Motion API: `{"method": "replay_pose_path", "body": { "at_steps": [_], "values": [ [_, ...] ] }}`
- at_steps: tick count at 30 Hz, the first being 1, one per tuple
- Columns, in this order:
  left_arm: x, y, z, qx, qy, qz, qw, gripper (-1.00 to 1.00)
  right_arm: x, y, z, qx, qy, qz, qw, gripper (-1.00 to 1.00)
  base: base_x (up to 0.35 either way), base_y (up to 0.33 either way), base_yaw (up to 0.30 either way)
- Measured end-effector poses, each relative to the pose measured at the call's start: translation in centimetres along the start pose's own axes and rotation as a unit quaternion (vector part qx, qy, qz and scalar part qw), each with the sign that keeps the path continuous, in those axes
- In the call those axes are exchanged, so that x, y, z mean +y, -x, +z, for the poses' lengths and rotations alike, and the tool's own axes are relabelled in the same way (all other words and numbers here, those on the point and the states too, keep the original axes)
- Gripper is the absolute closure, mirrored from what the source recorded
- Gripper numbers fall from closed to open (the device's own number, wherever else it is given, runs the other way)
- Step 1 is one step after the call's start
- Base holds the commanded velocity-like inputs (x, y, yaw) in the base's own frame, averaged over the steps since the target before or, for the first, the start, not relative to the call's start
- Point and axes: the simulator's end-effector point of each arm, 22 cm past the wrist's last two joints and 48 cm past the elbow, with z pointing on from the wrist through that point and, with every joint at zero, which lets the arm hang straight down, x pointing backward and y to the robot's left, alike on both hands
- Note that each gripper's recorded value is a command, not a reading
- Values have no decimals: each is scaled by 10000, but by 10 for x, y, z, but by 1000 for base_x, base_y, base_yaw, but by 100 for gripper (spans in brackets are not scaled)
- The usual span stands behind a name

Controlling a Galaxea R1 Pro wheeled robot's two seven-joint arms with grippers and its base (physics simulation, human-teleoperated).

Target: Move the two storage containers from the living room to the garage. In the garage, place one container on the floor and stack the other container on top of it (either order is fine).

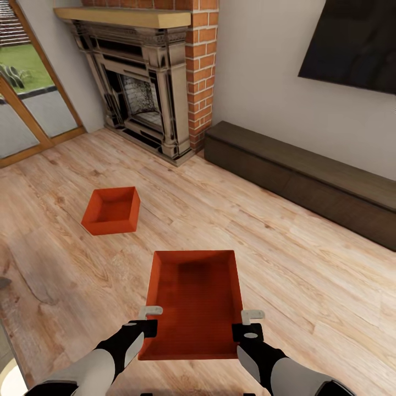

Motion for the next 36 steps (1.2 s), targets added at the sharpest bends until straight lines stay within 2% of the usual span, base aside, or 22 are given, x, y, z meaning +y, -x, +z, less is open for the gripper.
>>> {"method": "replay_pose_path", "body": {
  "at_steps": [36],
  "values": [
    [0, 31, -18, -325, -3, -7, 9995, 100, -4, 32, -14, -316, -15, 56, 9995, 100, 0, 0, 0]
  ]
}}
